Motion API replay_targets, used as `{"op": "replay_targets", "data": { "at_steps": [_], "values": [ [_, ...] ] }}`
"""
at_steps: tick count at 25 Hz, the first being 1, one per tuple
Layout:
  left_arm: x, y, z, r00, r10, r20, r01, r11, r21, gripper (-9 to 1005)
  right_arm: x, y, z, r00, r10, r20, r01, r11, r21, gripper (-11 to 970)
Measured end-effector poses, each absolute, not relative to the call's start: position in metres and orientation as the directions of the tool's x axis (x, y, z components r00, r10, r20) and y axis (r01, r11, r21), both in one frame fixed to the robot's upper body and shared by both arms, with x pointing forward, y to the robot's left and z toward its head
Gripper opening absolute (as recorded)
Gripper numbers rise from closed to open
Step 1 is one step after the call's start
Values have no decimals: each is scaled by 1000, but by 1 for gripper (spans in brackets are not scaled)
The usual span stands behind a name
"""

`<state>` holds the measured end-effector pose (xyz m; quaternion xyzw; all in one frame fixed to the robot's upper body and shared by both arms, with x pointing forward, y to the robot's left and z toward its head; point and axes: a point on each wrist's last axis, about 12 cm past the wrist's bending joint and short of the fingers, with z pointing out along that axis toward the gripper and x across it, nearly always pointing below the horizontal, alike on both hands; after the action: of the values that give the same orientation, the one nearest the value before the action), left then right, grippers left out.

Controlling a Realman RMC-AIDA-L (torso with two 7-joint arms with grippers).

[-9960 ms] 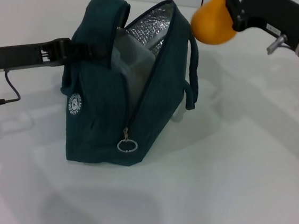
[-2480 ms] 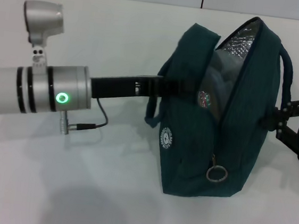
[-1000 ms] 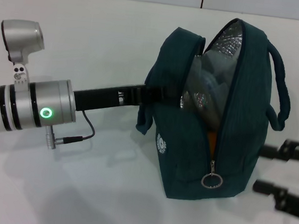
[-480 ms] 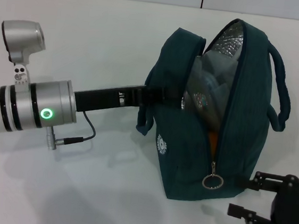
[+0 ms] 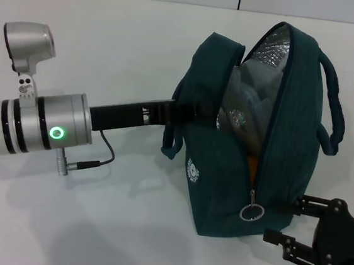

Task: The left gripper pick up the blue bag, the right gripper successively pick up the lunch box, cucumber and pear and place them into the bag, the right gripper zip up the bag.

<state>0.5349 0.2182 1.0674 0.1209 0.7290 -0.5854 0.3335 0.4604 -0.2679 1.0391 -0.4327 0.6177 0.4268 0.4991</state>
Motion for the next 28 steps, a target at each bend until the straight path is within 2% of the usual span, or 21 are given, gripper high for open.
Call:
{"op": "replay_targets", "data": {
  "at_steps": [17, 28],
  "values": [
    [536, 218, 1068, -746, -213, -631, 570, 285, -771, 70, 466, -242, 1031, -139, -138, -981, -967, 233, 104, 477],
    [535, 220, 1068, -745, -217, -630, 568, 289, -771, 75, 466, -246, 1032, -143, -99, -985, -953, 284, 110, 475]
  ]
}}
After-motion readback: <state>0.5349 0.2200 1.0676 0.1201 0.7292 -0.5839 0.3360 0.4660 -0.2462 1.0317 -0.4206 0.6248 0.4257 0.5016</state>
